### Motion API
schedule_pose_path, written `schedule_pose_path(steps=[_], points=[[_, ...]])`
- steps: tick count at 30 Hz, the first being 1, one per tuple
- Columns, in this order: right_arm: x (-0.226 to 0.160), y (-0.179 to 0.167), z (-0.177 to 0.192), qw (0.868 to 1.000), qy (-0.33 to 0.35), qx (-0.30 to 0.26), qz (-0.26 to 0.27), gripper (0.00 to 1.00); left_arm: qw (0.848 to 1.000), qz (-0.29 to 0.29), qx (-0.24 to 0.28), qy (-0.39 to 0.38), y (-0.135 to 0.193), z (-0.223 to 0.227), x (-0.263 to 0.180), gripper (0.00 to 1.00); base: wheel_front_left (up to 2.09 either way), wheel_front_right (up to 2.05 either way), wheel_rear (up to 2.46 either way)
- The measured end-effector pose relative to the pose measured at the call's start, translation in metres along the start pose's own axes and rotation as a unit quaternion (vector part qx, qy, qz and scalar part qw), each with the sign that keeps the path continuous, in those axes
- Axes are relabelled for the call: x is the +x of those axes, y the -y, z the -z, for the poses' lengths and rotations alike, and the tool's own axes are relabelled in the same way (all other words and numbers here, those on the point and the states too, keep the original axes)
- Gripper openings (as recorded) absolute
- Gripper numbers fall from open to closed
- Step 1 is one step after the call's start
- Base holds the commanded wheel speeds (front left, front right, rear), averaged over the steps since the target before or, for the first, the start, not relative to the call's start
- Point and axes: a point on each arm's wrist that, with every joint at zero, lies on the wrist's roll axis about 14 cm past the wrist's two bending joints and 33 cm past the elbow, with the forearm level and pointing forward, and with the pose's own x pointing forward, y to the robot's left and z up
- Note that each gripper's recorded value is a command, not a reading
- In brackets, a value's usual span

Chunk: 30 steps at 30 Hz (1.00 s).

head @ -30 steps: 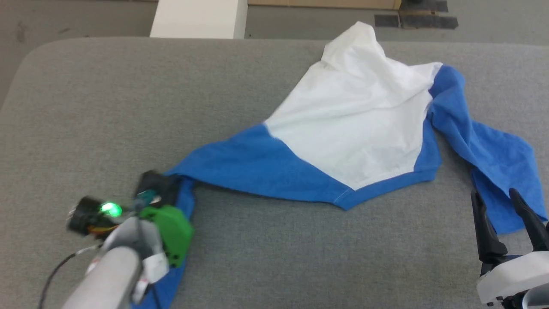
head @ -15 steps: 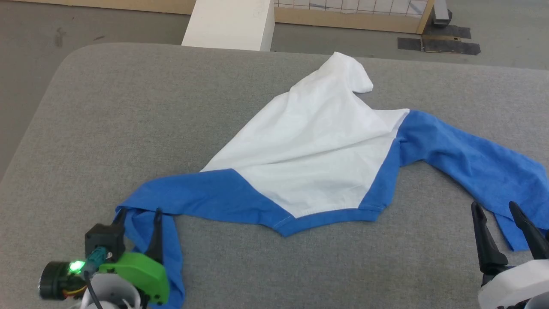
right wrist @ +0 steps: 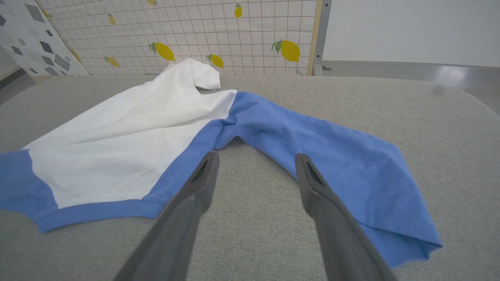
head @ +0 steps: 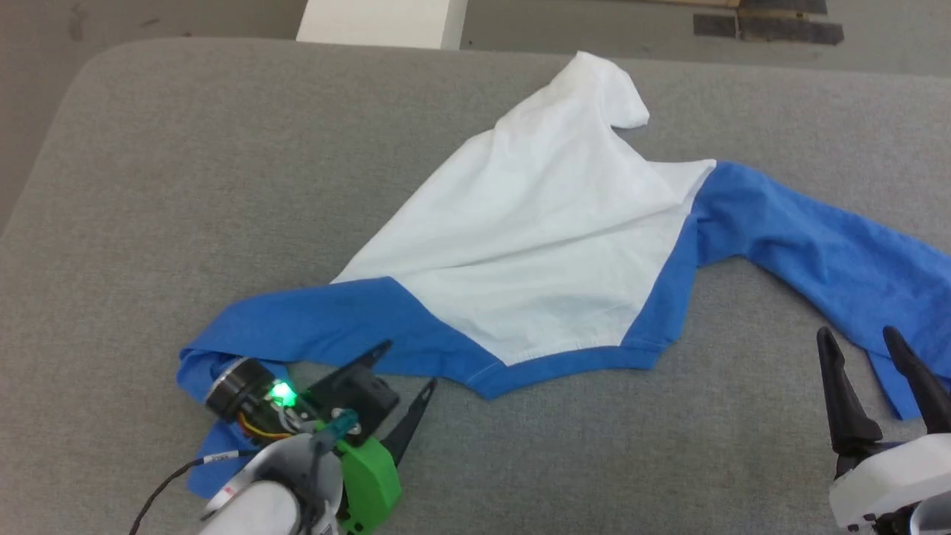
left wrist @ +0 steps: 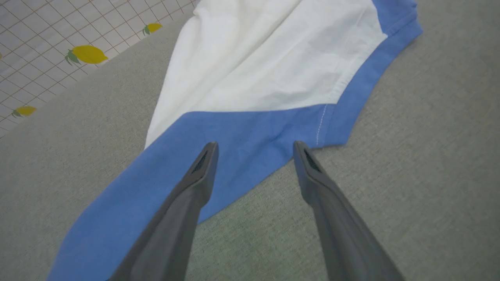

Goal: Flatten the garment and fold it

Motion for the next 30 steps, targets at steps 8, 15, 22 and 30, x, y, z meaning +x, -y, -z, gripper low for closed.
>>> schedule_pose_path(steps=[8,15,22,30], points=[[0.006,0.014,0.011,1.000,-0.014,0.001,0.017,1.00,0.993,0.062,0.044,-0.094,0.009,0.047,0.030,1.00,0.00,0.00,0.00],[0.007,0.026,0.019,0.999,-0.026,0.001,0.033,1.00,0.990,0.091,0.042,-0.102,0.014,0.056,0.054,0.00,0.00,0.00,0.00],[0.003,0.027,0.013,0.999,-0.016,-0.004,0.032,1.00,0.999,0.020,-0.006,-0.034,0.000,0.032,0.055,0.00,0.00,0.00,0.00],[0.008,-0.020,-0.001,0.994,-0.039,-0.062,-0.080,1.00,0.993,-0.087,-0.073,0.027,-0.032,0.010,-0.002,0.00,0.00,0.00,0.00]])
